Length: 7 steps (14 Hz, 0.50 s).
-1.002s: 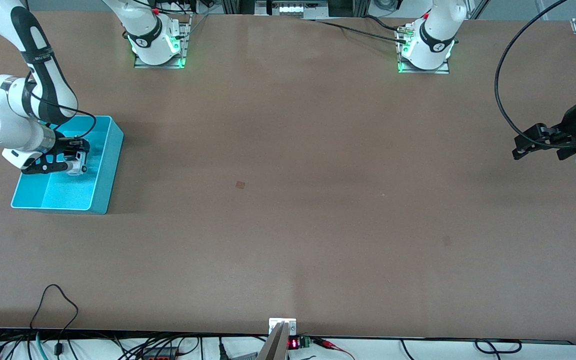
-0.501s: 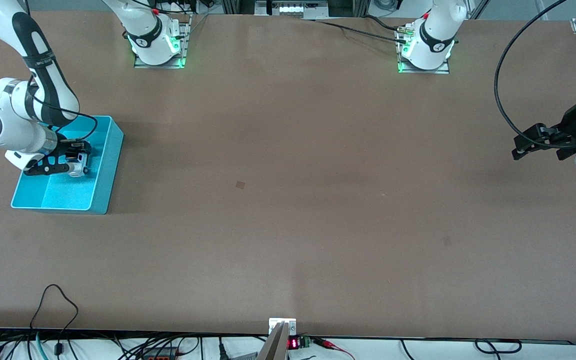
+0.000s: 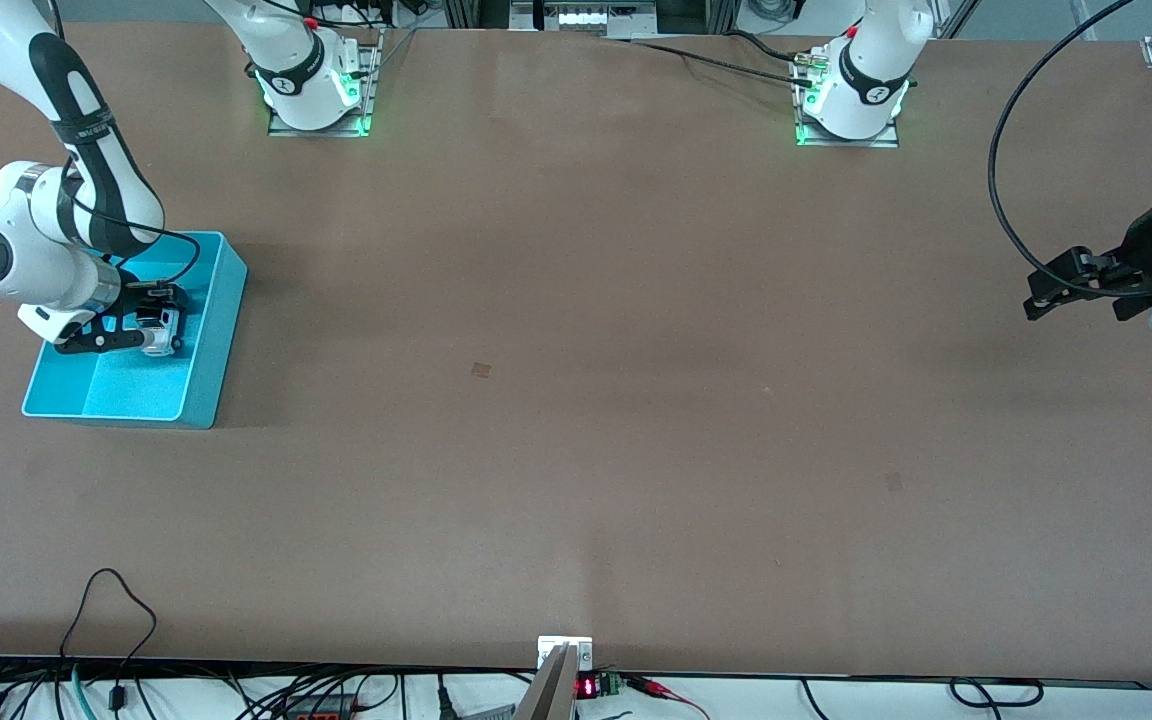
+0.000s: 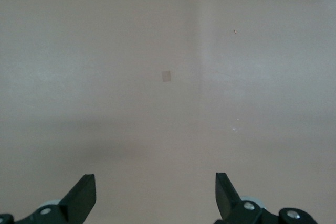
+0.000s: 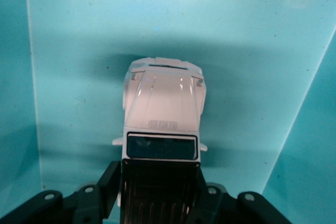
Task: Wind and store white jeep toy
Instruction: 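Lower the jeep into the turquoise box and open the right gripper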
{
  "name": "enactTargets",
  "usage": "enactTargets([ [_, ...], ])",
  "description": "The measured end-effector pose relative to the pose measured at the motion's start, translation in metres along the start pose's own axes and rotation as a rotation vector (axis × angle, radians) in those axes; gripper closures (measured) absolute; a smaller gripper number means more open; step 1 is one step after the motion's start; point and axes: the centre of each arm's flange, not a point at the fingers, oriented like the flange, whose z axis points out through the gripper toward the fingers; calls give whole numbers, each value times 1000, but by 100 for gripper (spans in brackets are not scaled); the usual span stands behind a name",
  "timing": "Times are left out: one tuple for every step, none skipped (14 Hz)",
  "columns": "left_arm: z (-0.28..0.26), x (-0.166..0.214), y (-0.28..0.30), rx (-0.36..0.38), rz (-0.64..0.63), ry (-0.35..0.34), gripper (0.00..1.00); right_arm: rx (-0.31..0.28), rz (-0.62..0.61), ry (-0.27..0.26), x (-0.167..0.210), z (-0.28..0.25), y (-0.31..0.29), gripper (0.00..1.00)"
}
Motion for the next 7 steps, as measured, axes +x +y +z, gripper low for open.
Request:
enactTargets([
  [0, 0, 0, 0, 0, 0, 0, 0, 0, 1, 0, 0, 0, 38],
  [0, 0, 0, 0, 0, 1, 0, 0, 0, 1, 0, 0, 0, 30],
  [0, 0, 0, 0, 0, 1, 0, 0, 0, 1, 0, 0, 0, 19],
  [0, 0, 0, 0, 0, 1, 0, -1, 0, 2, 0, 0, 0, 12],
  [0, 0, 0, 0, 0, 1, 0, -1, 0, 3, 1, -1, 0, 11],
  [0, 0, 0, 0, 0, 1, 0, -2, 0, 4, 1, -1, 0, 8],
  [0, 0, 0, 0, 0, 1, 0, -3, 0, 8, 2, -3, 1, 0],
])
